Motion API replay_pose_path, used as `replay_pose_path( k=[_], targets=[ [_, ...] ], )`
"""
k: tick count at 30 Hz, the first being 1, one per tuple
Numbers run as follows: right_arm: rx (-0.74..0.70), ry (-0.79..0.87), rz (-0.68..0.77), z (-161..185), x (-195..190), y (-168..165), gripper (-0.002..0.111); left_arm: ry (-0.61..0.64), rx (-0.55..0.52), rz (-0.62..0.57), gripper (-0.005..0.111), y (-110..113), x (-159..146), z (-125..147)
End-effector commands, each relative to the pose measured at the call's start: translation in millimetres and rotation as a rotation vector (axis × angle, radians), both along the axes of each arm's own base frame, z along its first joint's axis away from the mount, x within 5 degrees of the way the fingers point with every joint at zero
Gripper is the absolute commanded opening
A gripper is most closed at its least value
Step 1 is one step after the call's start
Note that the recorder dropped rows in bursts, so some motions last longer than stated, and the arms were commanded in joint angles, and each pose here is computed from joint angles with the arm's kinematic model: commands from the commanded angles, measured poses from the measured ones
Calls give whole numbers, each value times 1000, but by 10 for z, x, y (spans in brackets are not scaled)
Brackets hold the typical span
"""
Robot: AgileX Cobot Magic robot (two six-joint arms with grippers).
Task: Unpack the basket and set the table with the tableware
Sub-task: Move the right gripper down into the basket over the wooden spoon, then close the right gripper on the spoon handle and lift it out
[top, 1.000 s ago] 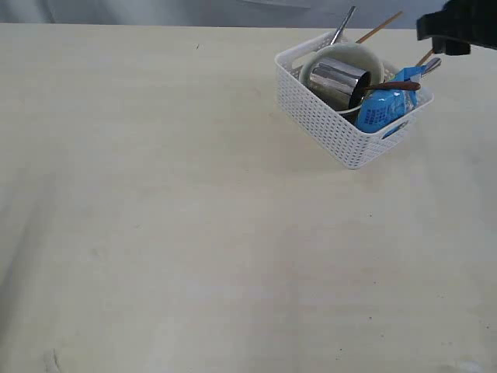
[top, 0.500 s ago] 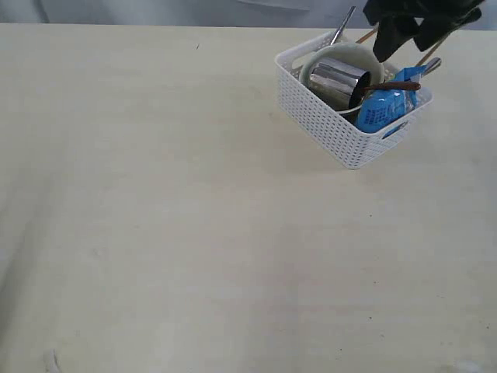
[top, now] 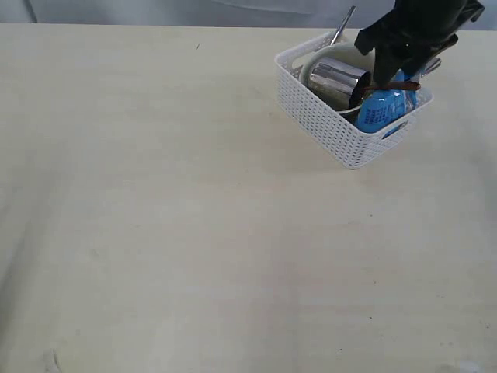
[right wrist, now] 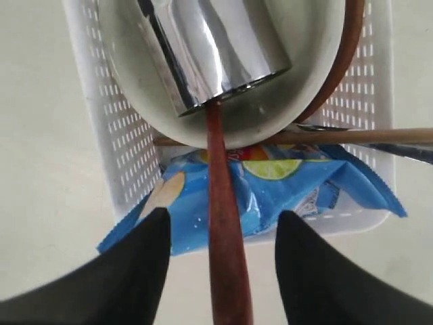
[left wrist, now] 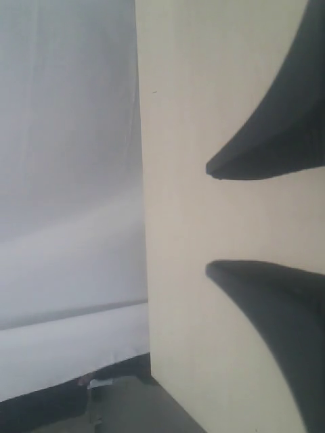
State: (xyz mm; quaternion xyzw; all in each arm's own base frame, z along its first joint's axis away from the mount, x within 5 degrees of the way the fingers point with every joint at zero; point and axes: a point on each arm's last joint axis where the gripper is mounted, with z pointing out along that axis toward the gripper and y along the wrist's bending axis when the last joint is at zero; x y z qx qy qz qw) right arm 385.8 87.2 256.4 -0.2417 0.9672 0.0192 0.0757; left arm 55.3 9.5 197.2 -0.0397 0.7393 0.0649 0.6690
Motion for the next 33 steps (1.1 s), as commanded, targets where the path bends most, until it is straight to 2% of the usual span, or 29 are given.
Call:
replay_pose_path(
  k=[1,13,33],
  targets=[
    [12,6,10,-2,-2,17,46,-5,-9,-6,38,-4,1,-4],
    [-35,26,19,-35,-118,-45,46,-5,-9,-6,38,-4,1,-4],
    [-29,28,17,-34,-119,-40,46,-5,-9,-6,38,-4,1,-4]
  ],
)
